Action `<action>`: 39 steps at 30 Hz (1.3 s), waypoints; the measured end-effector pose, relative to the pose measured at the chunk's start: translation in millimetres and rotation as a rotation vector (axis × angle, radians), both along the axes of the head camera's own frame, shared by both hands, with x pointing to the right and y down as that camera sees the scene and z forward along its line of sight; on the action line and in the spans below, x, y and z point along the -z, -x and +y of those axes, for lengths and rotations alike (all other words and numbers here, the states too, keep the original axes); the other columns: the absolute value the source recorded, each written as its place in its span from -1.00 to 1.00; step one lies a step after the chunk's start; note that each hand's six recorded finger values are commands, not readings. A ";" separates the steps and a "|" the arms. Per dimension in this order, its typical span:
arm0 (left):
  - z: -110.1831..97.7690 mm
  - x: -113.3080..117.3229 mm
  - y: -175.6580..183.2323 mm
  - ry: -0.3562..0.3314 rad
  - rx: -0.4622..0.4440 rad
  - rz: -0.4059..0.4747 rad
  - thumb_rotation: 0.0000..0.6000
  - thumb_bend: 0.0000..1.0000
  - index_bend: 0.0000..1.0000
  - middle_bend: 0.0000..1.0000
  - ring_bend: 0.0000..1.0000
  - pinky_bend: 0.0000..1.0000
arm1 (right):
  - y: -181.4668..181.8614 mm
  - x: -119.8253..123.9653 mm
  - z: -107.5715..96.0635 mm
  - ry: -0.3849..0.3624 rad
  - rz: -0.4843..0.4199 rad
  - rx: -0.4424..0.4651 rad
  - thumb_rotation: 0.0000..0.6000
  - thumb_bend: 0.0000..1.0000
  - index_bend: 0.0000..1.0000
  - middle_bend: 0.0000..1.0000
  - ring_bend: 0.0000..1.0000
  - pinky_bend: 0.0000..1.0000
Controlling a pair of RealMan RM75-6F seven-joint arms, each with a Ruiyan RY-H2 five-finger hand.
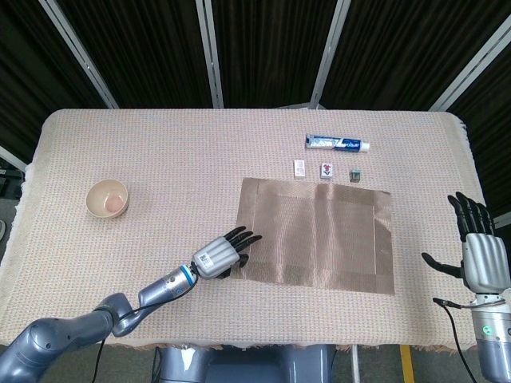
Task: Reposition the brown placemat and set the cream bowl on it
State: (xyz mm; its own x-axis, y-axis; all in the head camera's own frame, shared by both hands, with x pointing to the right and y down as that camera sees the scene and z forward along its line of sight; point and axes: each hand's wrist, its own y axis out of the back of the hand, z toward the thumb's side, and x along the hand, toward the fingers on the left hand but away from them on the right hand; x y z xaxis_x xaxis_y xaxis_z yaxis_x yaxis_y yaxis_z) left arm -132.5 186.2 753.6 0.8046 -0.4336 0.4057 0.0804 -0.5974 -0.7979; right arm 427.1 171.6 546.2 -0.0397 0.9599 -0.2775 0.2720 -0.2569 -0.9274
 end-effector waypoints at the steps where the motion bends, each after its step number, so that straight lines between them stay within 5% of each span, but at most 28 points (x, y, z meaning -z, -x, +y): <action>1: 0.1 -0.2 -0.2 0.001 0.002 0.000 1.00 -0.13 0.12 -1.00 -1.00 -1.00 | 0.2 0.3 0.0 -0.001 -0.001 0.001 1.00 -1.00 -1.00 -1.00 -1.00 -1.00; 16: -4.8 7.2 10.5 -0.003 0.045 0.004 1.00 -0.07 0.26 -1.00 -1.00 -1.00 | 4.0 8.1 0.6 -0.023 -0.016 0.017 1.00 -1.00 -1.00 -1.00 -1.00 -1.00; 26: -22.9 24.4 53.4 -0.052 0.104 -0.036 1.00 -0.06 0.28 -1.00 -1.00 -1.00 | 8.6 17.3 1.8 -0.047 -0.039 0.030 1.00 -1.00 -1.00 -1.00 -1.00 -1.00; 39: 29.8 70.7 91.8 -0.046 0.032 -0.040 1.00 -0.07 0.29 -1.00 -1.00 -1.00 | 16.0 26.9 4.6 -0.064 -0.070 0.050 1.00 -1.00 -1.00 -1.00 -1.00 -1.00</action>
State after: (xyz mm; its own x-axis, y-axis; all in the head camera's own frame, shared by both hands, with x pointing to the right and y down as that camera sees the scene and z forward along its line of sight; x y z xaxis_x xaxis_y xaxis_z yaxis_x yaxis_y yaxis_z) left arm -224.3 215.9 682.9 0.7735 -0.4776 0.4166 0.0943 -0.5633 -0.8209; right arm 411.1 176.1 519.3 0.0256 0.9762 -0.2155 0.3249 -0.2120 -0.9217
